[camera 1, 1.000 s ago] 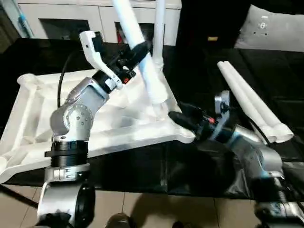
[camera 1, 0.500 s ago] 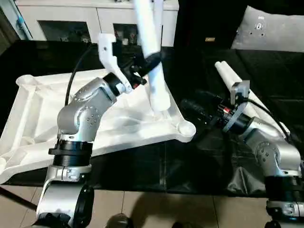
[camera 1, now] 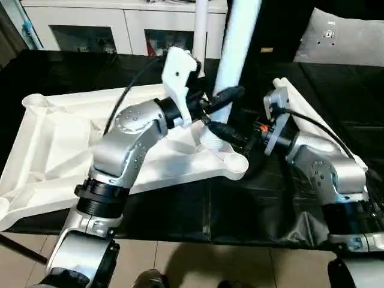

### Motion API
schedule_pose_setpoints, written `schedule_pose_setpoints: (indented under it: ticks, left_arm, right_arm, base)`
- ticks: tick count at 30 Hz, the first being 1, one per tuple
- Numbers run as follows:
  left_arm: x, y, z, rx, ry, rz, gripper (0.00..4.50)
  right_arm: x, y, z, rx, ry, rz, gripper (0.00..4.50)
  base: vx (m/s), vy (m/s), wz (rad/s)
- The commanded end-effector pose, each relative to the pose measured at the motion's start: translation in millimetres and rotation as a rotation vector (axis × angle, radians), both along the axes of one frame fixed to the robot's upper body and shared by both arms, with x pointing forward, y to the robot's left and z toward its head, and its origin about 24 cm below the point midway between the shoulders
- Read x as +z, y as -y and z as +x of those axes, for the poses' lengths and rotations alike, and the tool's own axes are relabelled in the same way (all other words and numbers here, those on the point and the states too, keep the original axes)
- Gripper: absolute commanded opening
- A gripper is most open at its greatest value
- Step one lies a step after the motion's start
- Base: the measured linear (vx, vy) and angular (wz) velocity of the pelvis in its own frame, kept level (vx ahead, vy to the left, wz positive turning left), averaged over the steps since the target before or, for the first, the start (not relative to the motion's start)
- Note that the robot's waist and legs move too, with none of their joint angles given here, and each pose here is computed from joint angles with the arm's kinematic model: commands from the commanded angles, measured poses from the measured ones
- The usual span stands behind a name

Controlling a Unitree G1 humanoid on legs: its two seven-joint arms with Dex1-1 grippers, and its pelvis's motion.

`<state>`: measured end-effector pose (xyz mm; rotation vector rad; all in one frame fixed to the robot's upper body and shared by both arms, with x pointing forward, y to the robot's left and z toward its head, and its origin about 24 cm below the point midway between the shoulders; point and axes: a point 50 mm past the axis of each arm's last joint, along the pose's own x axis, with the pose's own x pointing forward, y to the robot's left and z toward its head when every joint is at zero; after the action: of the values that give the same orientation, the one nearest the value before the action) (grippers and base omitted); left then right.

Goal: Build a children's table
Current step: Insert table leg to table base

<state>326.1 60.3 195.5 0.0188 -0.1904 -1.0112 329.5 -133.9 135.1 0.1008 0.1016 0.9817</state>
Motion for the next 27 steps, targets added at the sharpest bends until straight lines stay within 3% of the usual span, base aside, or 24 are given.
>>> schedule_pose_setpoints:
  ticks: [1, 5, 7, 13, 27]
  left_arm:
    - [5.1, 4, -4.1, -0.013, 0.046, 0.006, 1.88]
    - [3.3, 8, -4.1, -0.013, 0.047, 0.016, 1.88]
    - [2.6, 9, -4.4, -0.015, 0.047, 0.02, 1.88]
    - [0.4, 11, -4.5, -0.023, 0.057, 0.044, 1.88]
    - [-2.4, 14, -7.6, -0.045, 0.038, 0.052, 1.88]
  right_arm:
    - [4.6, -1.0, 2.3, -0.008, 0.026, -0.013, 4.32]
    - [7.1, -4.8, 3.7, 0.004, 0.046, -0.011, 4.11]
    - [6.9, -6.0, 4.5, 0.004, 0.052, -0.018, 3.72]
    - [9.4, -7.7, 6.1, 0.009, 0.059, -0.006, 3.27]
    - [4.3, -8.4, 5.4, 0.023, 0.033, -0.008, 2.03]
  base:
    - [0.0, 0.0, 0.0]
    - [0.0, 0.0, 0.0]
    - [0.0, 0.0, 0.0]
    - [0.0, 0.0, 0.0]
    - [0.0, 0.0, 0.0]
